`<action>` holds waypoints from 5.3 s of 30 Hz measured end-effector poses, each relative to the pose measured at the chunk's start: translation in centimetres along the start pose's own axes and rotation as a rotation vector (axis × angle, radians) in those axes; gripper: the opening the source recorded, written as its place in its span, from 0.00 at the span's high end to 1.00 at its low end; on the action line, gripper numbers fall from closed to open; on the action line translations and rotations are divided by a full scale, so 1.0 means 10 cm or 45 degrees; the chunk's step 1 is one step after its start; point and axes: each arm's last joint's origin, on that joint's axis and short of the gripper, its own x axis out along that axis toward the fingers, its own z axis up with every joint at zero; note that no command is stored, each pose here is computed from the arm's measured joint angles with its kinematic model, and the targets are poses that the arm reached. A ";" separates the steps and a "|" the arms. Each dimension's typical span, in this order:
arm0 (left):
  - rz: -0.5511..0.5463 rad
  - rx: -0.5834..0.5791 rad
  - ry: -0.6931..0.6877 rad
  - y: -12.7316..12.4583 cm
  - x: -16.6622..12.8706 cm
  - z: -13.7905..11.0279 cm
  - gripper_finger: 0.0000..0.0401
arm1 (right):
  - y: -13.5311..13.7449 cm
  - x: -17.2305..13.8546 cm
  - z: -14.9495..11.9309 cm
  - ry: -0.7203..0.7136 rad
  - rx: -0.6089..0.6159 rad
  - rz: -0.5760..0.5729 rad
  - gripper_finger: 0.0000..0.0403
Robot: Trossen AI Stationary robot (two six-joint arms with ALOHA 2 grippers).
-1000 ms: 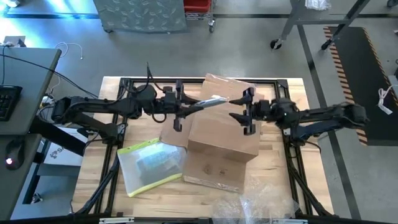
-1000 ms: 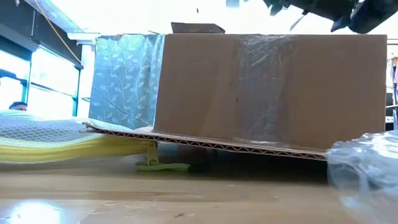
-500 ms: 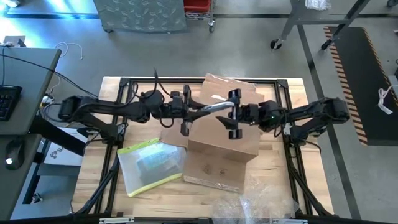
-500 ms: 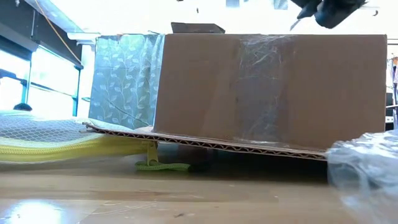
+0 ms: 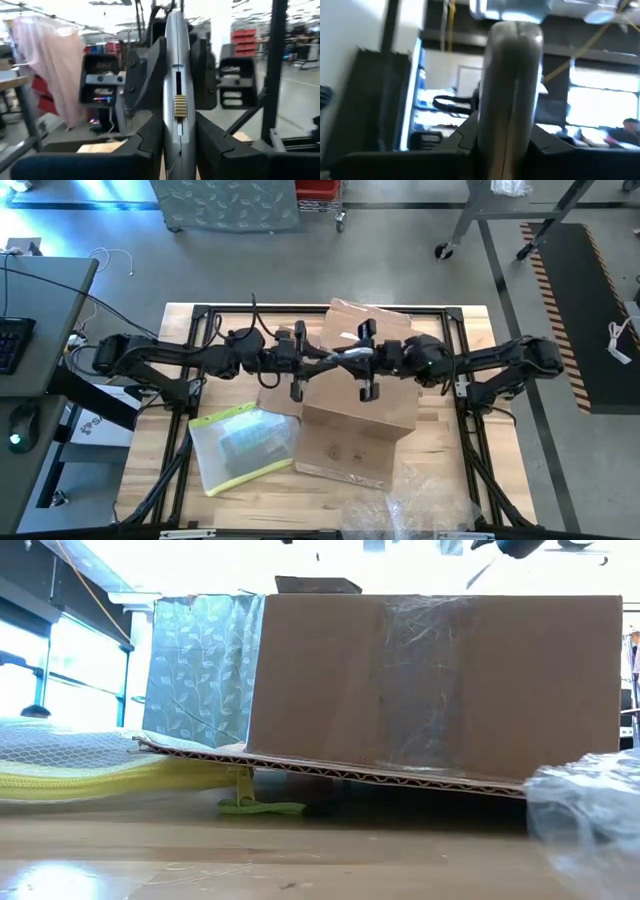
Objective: Unpack boxes
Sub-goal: Break down the cardboard box using the silver cutter until it is fully flat
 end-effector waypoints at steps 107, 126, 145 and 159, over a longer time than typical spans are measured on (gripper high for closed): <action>-0.232 -0.154 0.915 1.04 -0.18 -1.29 0.42 | -0.50 -0.31 -0.95 0.637 0.168 -0.312 0.86; -0.241 -0.148 0.919 1.02 -0.18 -1.29 0.42 | -0.56 -0.01 -0.77 0.940 0.160 -0.247 0.86; -0.217 -0.089 0.830 0.99 -0.22 -1.08 0.42 | -0.48 -0.02 -0.58 0.883 0.147 -0.327 0.86; -0.225 0.080 0.698 0.72 0.01 -1.04 0.42 | -0.34 -0.01 -0.38 0.830 0.053 -0.328 0.86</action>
